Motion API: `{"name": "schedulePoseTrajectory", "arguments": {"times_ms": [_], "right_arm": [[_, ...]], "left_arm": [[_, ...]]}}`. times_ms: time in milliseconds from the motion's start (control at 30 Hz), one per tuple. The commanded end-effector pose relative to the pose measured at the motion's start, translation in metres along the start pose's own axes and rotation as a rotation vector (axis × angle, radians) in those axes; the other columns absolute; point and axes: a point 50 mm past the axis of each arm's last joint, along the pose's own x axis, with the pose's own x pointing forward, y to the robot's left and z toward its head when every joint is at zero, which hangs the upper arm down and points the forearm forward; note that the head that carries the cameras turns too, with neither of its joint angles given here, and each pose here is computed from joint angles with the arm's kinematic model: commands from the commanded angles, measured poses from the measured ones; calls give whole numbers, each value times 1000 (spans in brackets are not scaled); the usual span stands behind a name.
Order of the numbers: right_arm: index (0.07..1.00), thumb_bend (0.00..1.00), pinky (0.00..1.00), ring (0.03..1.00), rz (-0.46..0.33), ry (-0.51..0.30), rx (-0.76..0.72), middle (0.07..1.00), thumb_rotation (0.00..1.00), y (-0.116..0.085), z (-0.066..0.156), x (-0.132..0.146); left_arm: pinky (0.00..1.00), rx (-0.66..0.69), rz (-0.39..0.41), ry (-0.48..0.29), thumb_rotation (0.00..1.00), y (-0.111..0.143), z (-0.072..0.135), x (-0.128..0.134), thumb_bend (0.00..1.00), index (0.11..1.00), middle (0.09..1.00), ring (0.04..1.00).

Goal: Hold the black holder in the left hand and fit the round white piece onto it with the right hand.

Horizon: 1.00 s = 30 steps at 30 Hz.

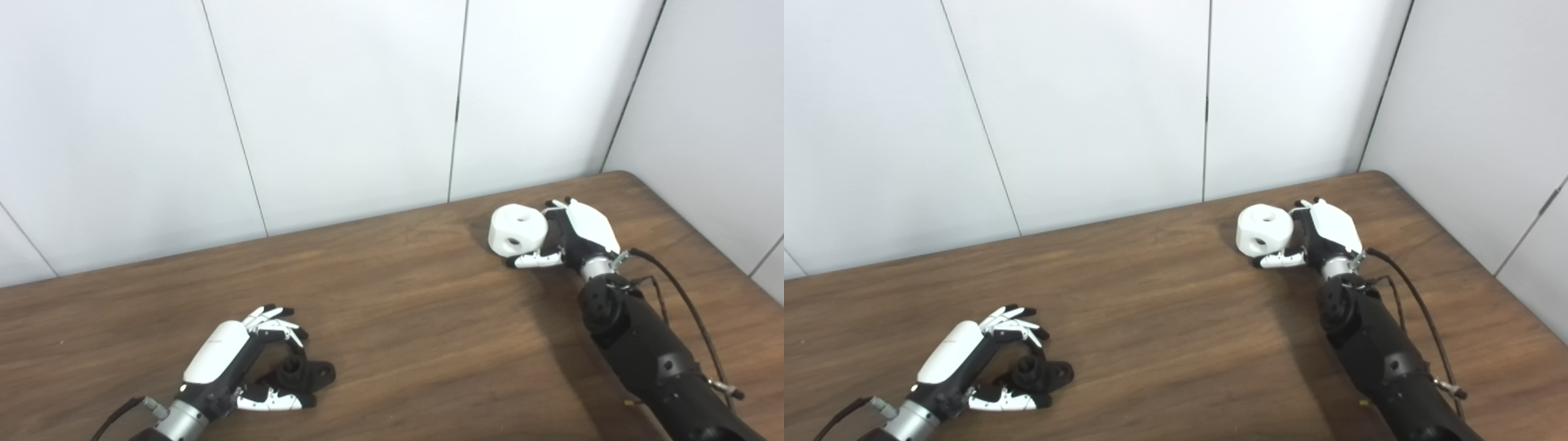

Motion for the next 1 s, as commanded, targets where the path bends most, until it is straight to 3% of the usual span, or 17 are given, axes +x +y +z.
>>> {"name": "schedulePoseTrajectory", "arguments": {"times_ms": [0,100,167,667,967], "right_arm": [[520,676,999,1000,-89,-79,-6,833,265,-21,17,15],[491,544,1000,1000,-99,-92,1,827,170,-21,19,18],[487,523,1000,1000,-98,-96,3,826,158,-22,21,20],[486,517,1000,1000,-84,-139,62,828,150,-25,34,15],[486,517,896,1000,-43,-143,79,837,150,-21,38,10]], "left_arm": [[960,-14,-21,36,48,-8,-6,-11,522,481,703,895],[970,-12,-18,36,48,-6,-6,-11,522,481,703,896],[972,-9,-17,37,48,-6,-6,-10,522,481,704,895],[973,-17,-12,47,49,-7,-7,-12,522,481,704,897],[972,-9,-6,49,50,-4,-9,-14,522,481,706,896]]}}
